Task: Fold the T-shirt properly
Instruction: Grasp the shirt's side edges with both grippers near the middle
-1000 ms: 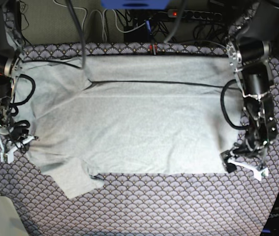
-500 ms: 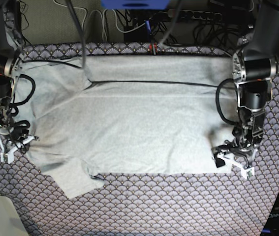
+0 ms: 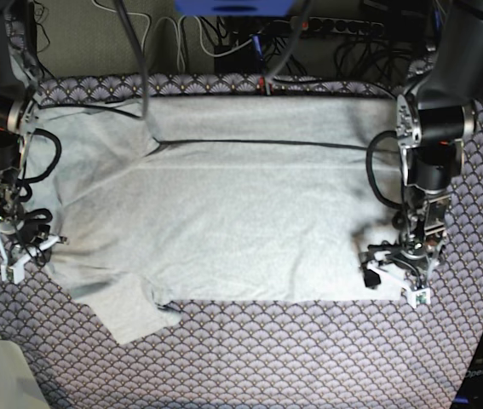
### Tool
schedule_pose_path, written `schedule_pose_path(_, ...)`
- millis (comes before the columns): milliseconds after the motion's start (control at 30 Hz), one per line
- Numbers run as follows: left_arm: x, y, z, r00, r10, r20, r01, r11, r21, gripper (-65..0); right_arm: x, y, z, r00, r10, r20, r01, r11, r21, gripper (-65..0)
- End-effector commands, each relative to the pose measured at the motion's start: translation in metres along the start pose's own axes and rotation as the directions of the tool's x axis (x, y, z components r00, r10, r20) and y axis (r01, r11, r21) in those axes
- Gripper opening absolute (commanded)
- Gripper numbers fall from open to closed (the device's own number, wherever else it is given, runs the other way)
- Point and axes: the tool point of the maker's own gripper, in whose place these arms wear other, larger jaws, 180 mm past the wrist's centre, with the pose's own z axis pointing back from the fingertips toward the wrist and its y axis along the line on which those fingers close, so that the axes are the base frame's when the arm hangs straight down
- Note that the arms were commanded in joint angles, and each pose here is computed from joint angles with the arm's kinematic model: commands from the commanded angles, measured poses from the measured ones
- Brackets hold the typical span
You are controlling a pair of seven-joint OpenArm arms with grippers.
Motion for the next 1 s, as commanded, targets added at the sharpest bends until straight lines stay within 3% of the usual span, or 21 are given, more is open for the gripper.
schedule_pose_path(0,-0.001,0.003,-0.001,0.999,0.007,-0.040,-0.007,1.000,0.007,-5.4,0.020,-0.008,0.002,0.999,0.008,0.039,-0.008,1.000,-0.015,-65.0)
schedule_pose_path(333,-0.005,0.004,-0.001,0.999,-0.001,-0.036,0.001,1.000,0.009,-5.5,0.017,-0.008,0.002,1.000,0.008,0.019,-0.008,1.000,-0.015,-65.0)
schedule_pose_path(533,-0.011,0.001,-0.001,0.995,-0.084,-0.053,0.084,0.996,0.009,-8.1,0.016,-0.008,0.002,1.000,0.008,0.015,-0.008,1.000,-0.015,-65.0)
schedule_pose_path(633,-0.015,0.001,0.000,0.995,-0.083,-0.057,0.084,0.996,0.009,-18.3,0.016,-0.008,0.002,1.000,0.008,0.015,-0.008,1.000,-0.015,-65.0)
schedule_pose_path(967,-0.016,0.008,0.001,0.995,-0.080,-0.064,0.081,0.997,0.019,-65.0,0.016,-0.008,0.002,1.000,0.008,0.015,-0.008,1.000,-0.015,-65.0)
